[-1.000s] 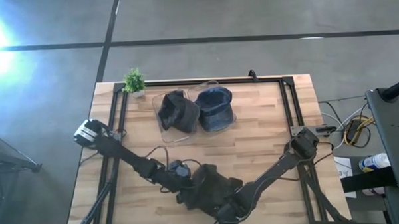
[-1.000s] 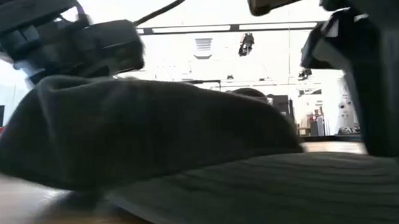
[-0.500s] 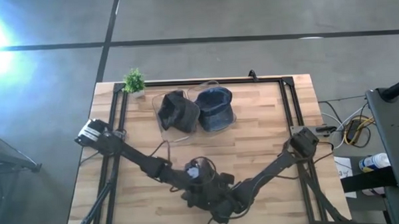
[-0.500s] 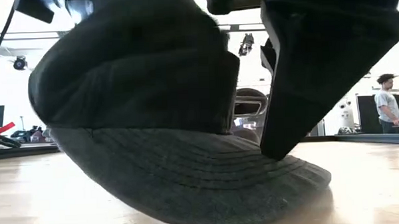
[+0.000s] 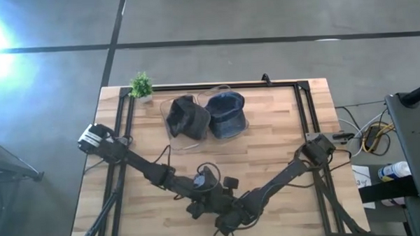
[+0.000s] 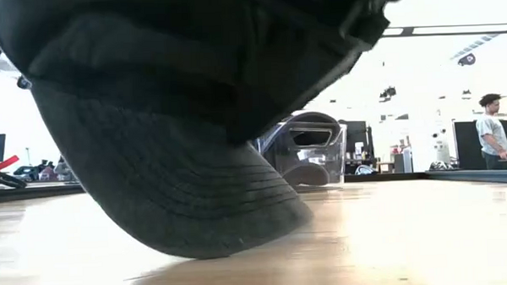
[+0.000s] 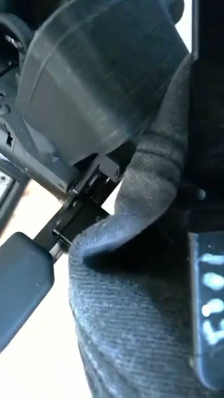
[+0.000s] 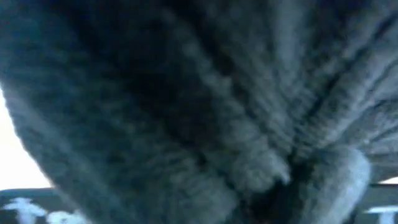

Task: Pick & Place hat
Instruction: Put the black cap into the left transparent bin

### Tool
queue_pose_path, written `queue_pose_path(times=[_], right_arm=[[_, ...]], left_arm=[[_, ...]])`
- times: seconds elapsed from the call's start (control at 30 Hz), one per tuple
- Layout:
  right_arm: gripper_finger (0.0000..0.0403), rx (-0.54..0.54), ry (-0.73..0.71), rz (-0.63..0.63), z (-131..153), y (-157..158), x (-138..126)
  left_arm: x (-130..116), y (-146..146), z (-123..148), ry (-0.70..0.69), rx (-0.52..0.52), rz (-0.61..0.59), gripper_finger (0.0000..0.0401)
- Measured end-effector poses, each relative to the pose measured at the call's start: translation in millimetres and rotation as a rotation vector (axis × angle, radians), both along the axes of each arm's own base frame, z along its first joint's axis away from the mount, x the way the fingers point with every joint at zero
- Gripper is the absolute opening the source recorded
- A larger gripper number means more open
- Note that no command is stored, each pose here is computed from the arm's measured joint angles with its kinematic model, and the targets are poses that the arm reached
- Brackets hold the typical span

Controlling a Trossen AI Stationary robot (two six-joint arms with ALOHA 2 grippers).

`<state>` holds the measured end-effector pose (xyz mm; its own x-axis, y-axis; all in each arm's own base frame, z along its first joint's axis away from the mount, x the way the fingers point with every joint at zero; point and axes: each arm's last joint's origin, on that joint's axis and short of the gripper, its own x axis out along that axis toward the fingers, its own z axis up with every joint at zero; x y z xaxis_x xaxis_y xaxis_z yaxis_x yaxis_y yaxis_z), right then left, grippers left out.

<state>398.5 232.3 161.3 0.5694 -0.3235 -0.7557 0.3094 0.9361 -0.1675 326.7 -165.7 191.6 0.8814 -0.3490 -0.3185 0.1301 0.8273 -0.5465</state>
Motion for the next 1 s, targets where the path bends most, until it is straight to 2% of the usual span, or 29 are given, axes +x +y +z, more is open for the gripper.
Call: queue_pose_path(times=[0.1, 0.23, 0.37, 0.57, 0.7, 0.83, 0.93, 1.0], right_arm=[[0.0125, 0.009, -0.022, -0.006, 7, 2, 2], [0.0123, -0.015, -0.074, -0.023, 21, 3, 4], [0.0123, -0.086, -0.169, -0.081, 41, -3, 10], [0.0121, -0.113, -0.25, -0.178, 71, -38, 35], [0.0122, -0.167, -0.323, -0.258, 95, -61, 49], [0.0125, -0.168, -0.348, -0.308, 113, -80, 57], [0.0128, -0.136, -0.314, -0.288, 117, -80, 55], [0.0129, -0.079, -0.267, -0.261, 119, -74, 50]], left_arm=[[-5, 3, 12, -0.01, 0.033, -0.009, 0.0089], [-19, 13, 34, 0.002, 0.13, 0.021, 0.009], [-32, 26, 50, 0.0, 0.23, 0.065, 0.009], [-53, 62, 85, -0.032, 0.332, 0.177, 0.009], [-67, 88, 105, -0.059, 0.388, 0.23, 0.009], [-78, 107, 115, -0.045, 0.421, 0.292, 0.009], [-78, 109, 114, -0.04, 0.411, 0.3, 0.009], [-75, 105, 104, -0.016, 0.383, 0.29, 0.009]])
